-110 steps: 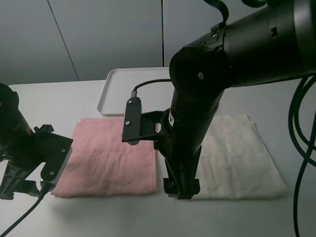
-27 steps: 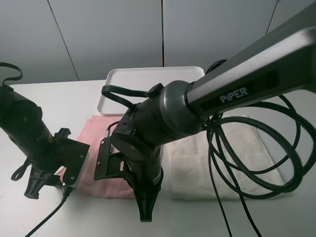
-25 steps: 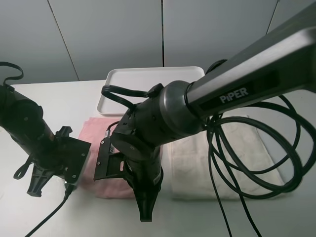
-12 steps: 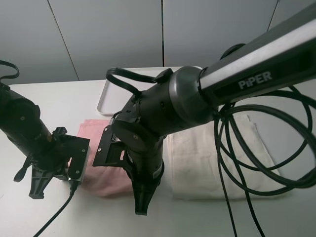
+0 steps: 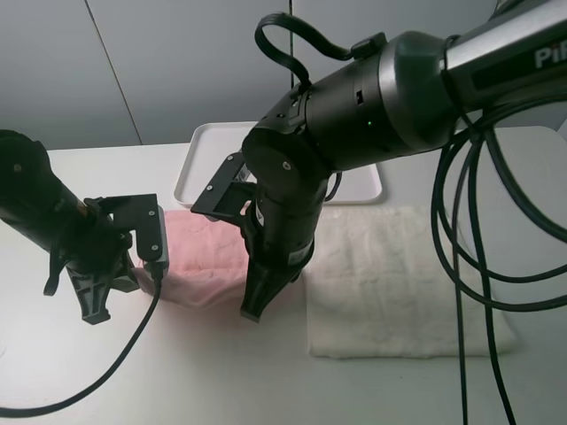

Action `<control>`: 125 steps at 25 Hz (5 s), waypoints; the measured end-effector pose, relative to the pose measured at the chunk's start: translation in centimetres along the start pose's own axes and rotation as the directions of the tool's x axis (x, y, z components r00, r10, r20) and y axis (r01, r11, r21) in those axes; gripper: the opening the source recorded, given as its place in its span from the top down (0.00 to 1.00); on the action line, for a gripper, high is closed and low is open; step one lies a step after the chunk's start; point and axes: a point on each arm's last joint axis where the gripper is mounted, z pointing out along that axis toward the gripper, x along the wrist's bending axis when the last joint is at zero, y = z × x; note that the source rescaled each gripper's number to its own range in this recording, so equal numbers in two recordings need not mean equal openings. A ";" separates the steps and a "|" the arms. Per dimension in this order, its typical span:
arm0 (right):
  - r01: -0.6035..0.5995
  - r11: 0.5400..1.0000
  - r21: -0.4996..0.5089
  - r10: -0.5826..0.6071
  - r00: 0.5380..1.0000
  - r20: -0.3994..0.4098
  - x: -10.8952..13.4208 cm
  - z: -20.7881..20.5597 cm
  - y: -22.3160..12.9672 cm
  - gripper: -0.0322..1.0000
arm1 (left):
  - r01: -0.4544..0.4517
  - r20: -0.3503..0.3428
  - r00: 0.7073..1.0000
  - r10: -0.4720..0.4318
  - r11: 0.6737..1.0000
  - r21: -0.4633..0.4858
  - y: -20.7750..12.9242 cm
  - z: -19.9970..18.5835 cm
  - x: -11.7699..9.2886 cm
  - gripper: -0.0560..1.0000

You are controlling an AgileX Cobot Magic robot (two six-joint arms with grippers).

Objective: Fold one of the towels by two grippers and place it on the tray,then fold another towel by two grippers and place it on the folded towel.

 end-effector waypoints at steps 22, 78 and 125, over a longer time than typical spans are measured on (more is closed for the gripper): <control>-0.253 0.941 -0.223 0.296 0.937 0.183 -5.2 0.9 1.2 0.97 | 0.368 -0.130 0.902 -0.412 0.890 -0.268 0.9 -0.1 4.0 0.90; -0.506 0.859 -0.079 0.503 0.862 -0.065 -9.0 0.0 1.9 0.00 | 0.876 0.022 0.482 -0.876 0.482 -0.010 -0.7 4.5 11.9 0.13; -0.514 0.858 -0.005 0.512 0.854 -0.093 -9.4 5.3 4.1 0.02 | 0.853 -0.122 0.504 -0.855 0.470 0.228 -2.1 5.8 9.8 0.10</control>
